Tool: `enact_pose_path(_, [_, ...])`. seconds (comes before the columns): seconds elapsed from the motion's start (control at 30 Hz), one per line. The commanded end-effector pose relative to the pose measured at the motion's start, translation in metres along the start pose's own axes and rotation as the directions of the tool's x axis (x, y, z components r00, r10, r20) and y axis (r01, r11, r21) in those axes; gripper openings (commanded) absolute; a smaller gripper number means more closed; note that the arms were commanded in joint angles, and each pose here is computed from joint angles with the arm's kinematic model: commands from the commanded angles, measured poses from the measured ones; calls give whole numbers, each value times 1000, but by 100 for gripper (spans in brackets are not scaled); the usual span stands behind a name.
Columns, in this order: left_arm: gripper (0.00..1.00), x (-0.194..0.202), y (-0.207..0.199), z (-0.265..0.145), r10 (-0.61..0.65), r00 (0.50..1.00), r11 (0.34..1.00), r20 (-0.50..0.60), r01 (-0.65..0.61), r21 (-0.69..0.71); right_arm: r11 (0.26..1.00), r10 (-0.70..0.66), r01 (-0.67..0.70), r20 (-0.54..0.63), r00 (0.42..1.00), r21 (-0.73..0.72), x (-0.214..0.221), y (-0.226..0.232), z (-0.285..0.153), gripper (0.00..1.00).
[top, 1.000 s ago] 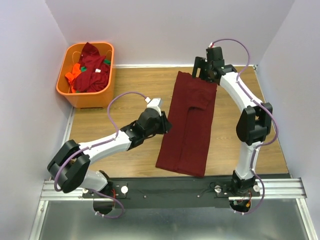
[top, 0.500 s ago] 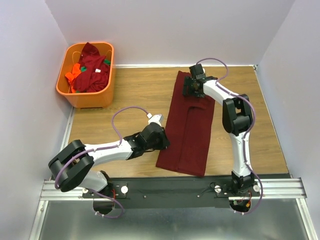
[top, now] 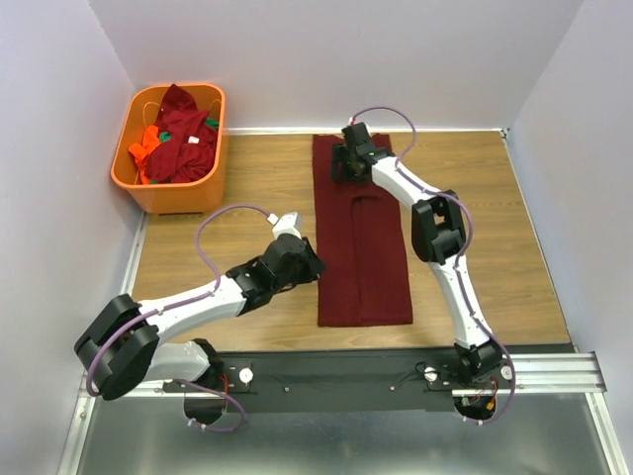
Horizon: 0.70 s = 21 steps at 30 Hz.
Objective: Fold and stack the t-shirts
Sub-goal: Fold the tshirt
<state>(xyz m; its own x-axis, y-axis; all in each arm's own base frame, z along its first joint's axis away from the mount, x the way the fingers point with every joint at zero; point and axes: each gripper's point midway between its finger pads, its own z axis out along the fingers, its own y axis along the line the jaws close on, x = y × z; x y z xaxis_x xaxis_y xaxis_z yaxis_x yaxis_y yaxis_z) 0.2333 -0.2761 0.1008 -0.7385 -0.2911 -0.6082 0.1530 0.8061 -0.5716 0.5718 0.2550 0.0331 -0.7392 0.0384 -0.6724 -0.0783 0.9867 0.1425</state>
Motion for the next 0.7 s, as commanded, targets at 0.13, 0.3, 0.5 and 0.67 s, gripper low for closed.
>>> enact_pose_path(0.13, [31,-20,28,-4,-23,997,997,67,28,-78,987,8,-32,-156,988,-157,52,58,30,85])
enact_pose_path(0.3, [32,-9,38,-1,-38,999,995,39,41,-90,983,36,-48,-69,997,-179,12,68,12,88])
enact_pose_path(0.5, [32,14,43,0,-56,998,996,-32,54,-67,983,88,-74,80,993,-166,-54,69,-41,91])
enact_pose_path(0.67, [49,35,42,0,-35,995,999,-98,34,-15,988,106,-81,185,977,-135,-96,56,-113,93])
